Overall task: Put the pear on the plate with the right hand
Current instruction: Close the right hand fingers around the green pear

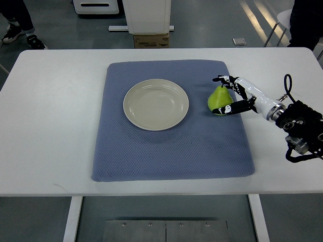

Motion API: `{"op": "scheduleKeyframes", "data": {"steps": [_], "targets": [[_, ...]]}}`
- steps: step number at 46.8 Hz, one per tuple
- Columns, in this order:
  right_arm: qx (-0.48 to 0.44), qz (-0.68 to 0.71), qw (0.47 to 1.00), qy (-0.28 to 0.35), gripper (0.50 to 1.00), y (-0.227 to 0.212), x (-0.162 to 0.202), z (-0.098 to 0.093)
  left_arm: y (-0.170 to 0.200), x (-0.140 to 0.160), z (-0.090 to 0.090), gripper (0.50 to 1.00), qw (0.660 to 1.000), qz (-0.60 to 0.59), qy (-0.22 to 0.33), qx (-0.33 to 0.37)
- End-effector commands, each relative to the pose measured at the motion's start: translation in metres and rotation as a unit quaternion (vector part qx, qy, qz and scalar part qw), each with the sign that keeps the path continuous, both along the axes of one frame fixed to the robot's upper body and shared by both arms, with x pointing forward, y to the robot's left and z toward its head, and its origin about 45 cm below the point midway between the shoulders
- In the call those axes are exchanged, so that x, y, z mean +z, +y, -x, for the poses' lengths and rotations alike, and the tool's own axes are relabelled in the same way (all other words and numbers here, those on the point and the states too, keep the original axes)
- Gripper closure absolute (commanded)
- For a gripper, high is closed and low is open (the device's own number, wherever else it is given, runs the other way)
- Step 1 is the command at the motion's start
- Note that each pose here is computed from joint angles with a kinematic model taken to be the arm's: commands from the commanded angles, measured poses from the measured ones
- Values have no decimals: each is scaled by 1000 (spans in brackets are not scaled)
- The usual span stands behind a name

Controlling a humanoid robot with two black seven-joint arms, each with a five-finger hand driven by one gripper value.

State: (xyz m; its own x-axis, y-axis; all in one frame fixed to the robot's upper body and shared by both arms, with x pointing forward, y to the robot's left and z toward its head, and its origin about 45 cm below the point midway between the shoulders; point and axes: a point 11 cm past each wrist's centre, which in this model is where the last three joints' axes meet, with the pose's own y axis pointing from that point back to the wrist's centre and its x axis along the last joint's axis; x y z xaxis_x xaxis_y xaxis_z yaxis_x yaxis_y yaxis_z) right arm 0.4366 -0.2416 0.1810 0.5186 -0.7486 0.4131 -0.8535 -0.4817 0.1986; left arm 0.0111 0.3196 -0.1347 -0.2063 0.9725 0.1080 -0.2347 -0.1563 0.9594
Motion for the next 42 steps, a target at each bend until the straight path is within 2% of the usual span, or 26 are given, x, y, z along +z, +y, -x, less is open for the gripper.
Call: {"op": "scheduleKeyframes", "data": {"steps": [1,3,15,22,42], "targets": [[0,2,1000,0,530,2,-1,0,0,0,-1,500,1000,0,-1,0],[1,5,1000,2,548,2,-3,1,0,0,-1,500,1000,0,-1,0],[2,12,1000,-1,551,4,-4,0,0,0,0,500,1000,0,0,1],[-1,27,1000,-5,574,0,-6,-1,0,0,0,500,1000,0,0,0],[-2,43,999,-7,578,-4,-10,0,0,0,0,500,1000,0,0,0]]}}
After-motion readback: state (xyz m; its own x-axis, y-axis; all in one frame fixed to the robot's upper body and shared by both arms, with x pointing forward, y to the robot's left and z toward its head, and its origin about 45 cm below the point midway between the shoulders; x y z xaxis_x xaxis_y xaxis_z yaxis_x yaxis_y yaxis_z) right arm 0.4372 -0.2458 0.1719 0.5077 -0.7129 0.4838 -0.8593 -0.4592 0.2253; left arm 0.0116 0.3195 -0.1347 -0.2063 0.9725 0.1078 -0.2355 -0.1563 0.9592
